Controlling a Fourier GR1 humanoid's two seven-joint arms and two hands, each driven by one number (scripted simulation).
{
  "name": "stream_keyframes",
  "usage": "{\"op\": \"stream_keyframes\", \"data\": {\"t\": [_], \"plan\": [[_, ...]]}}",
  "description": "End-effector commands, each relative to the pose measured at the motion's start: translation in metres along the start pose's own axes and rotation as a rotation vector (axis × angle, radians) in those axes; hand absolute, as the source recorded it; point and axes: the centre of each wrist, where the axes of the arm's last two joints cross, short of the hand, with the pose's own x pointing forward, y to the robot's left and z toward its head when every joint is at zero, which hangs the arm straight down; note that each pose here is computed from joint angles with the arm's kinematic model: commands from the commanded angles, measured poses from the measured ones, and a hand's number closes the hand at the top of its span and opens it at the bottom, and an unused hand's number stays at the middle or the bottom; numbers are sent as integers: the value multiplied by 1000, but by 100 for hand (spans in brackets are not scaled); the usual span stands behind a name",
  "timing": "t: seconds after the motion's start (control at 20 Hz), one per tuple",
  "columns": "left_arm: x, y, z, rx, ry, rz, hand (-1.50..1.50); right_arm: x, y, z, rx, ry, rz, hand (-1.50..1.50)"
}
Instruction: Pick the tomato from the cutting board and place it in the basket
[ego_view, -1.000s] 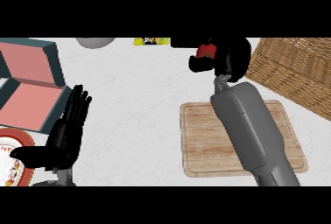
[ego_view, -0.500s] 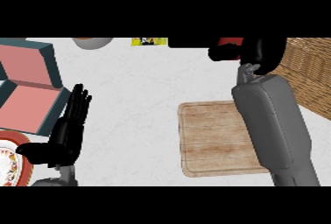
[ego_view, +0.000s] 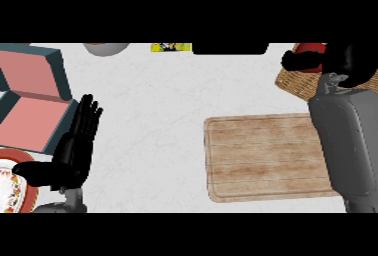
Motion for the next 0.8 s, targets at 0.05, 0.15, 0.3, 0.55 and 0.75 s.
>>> {"op": "stream_keyframes", "data": {"t": [0.05,0.15,0.3,0.55,0.75], "plan": [[-6,9,-2,-2,3,2,0,-42,-18,-32,-38,42,-27,150],[7,11,-1,9,7,1,0,-29,-32,-34,-45,47,-6,150],[0,15,-1,-13,-1,3,0,-61,-15,-39,-41,54,6,150],[5,8,5,-6,7,2,0,-109,-5,-58,-16,52,61,150],[2,-9,14,-2,-4,3,0,-115,-9,-64,25,64,109,150]]}}
